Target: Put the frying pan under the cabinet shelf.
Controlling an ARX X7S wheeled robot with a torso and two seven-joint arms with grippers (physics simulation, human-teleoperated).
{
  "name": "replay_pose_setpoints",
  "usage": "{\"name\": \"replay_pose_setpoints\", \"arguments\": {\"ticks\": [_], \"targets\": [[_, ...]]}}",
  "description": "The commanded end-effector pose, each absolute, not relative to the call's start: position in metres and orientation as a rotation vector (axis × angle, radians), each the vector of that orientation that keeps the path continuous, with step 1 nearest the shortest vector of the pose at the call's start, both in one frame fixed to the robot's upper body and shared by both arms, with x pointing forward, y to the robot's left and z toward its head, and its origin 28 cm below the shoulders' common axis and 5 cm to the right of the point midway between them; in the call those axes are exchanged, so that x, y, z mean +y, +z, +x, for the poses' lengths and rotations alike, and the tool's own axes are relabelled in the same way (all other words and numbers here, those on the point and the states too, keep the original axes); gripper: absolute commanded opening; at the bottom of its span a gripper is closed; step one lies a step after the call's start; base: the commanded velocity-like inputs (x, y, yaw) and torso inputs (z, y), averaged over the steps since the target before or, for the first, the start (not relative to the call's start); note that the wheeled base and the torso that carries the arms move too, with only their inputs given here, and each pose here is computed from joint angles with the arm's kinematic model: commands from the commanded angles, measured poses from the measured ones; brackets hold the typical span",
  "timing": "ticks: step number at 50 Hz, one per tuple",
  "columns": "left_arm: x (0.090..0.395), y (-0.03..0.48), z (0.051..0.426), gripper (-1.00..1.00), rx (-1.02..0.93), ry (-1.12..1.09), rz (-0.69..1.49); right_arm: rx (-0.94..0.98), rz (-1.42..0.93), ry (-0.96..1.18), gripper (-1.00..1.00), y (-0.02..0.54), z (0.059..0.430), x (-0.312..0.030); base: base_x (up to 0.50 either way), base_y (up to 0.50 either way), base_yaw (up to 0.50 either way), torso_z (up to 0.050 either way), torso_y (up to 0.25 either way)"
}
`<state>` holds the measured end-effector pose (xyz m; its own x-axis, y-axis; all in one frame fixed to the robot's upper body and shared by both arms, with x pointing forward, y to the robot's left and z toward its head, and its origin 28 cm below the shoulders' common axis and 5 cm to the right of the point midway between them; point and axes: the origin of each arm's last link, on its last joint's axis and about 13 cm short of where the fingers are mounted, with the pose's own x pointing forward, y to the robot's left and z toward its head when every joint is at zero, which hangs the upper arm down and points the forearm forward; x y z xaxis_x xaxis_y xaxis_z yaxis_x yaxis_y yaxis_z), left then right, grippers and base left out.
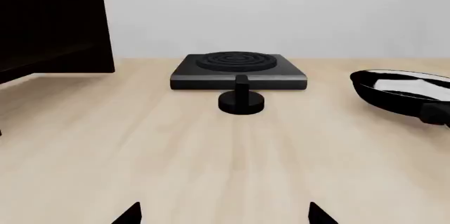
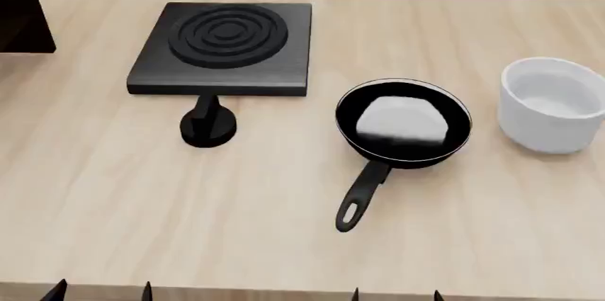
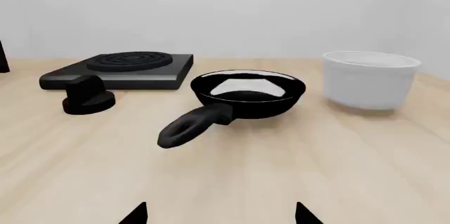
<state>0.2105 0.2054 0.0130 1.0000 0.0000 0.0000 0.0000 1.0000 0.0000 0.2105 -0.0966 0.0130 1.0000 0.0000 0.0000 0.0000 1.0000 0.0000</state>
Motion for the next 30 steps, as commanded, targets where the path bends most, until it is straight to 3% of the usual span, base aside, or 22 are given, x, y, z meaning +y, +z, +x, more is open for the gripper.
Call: {"name": "replay_pose_setpoints", "arguments": {"ticks": [1,30], "targets": [[0.205,0.013,0.211,1.0,0.0,0.0,0.0,0.0,0.0,0.0,1.0,0.013,0.211,-0.096,0.0,0.0,0.0,0.016,0.0],[0.202,0.027,0.194,1.0,-0.016,-0.043,0.053,0.005,-0.073,0.038,1.0,0.023,0.2,-0.093,0.0,0.0,0.0,0.049,0.056]]}}
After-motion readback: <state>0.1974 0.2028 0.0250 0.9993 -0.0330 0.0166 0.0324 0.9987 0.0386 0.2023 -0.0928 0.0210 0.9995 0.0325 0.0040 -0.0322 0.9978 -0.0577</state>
